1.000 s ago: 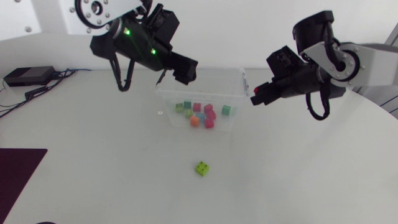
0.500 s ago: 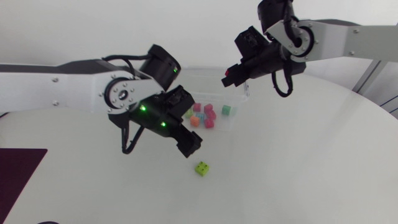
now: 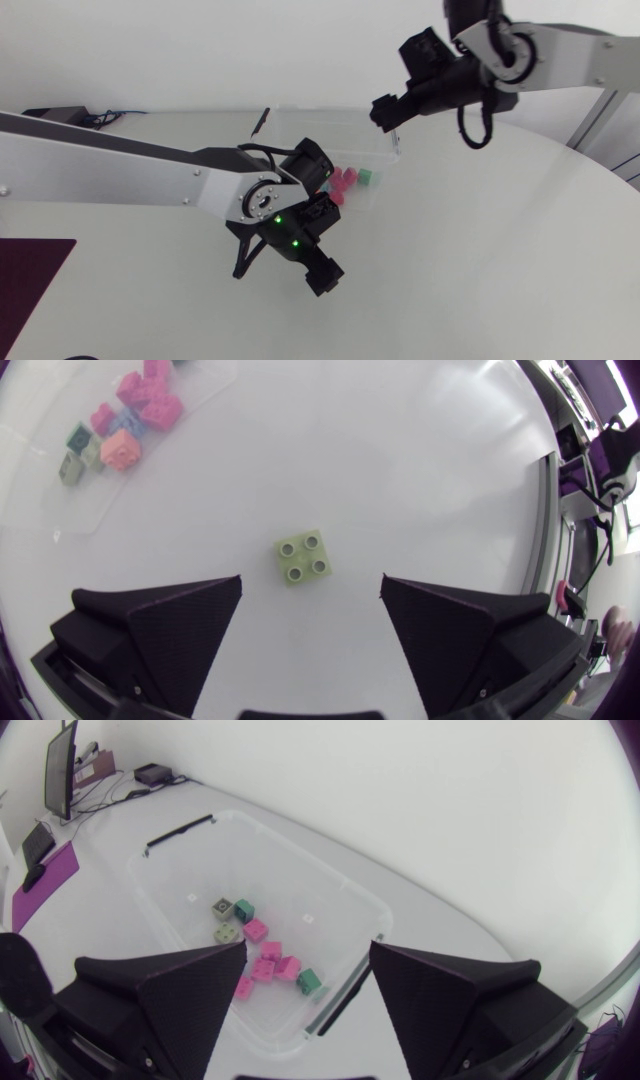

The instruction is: Pick up the duplo bricks and place them in the container

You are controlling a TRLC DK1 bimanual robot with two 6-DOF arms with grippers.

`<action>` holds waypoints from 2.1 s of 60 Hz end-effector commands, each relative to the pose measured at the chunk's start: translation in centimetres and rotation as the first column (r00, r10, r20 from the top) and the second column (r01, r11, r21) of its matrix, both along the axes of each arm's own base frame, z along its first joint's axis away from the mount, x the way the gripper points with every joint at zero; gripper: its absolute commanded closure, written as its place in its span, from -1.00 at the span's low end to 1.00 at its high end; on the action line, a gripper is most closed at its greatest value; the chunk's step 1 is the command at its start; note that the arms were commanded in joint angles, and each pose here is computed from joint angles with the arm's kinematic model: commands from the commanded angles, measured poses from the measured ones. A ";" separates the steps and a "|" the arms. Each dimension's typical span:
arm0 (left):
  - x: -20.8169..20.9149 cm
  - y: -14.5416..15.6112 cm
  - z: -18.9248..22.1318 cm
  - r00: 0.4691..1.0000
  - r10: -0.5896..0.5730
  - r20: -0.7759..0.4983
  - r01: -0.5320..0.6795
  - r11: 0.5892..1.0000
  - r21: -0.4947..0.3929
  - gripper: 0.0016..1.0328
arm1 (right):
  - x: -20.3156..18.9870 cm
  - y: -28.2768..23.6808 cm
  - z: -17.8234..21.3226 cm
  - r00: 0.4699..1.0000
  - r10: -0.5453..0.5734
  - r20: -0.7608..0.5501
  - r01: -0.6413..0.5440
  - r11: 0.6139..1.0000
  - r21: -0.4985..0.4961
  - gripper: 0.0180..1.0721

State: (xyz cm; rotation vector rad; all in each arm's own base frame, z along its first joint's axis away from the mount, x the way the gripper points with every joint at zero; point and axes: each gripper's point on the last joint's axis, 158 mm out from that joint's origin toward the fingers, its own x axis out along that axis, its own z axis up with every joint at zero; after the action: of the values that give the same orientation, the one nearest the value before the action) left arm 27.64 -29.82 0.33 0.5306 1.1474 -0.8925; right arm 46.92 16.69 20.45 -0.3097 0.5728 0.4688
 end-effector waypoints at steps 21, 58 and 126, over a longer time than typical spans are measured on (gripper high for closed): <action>0.7 -0.5 -3.0 0.984 0.121 -0.128 -0.104 0.986 0.132 -0.70 | -6.1 -6.4 -1.3 0.999 -0.051 0.000 0.051 0.998 0.035 -0.80; 0.9 -0.7 -5.5 0.964 0.201 -0.173 -0.153 0.955 0.254 0.38 | -13.4 -9.2 -7.1 0.996 -0.027 -0.083 0.032 0.998 0.049 -0.79; 19.1 0.4 20.0 0.859 0.430 0.278 -0.348 0.888 -0.300 0.36 | -20.3 -11.0 -16.4 0.985 -0.014 -0.174 -0.010 0.991 -0.136 -0.80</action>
State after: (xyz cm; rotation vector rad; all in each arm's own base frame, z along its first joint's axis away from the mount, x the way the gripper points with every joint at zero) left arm 44.67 -29.45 19.36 0.2358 0.8232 -0.5588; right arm 26.91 5.78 4.14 -0.3713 0.8001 0.4651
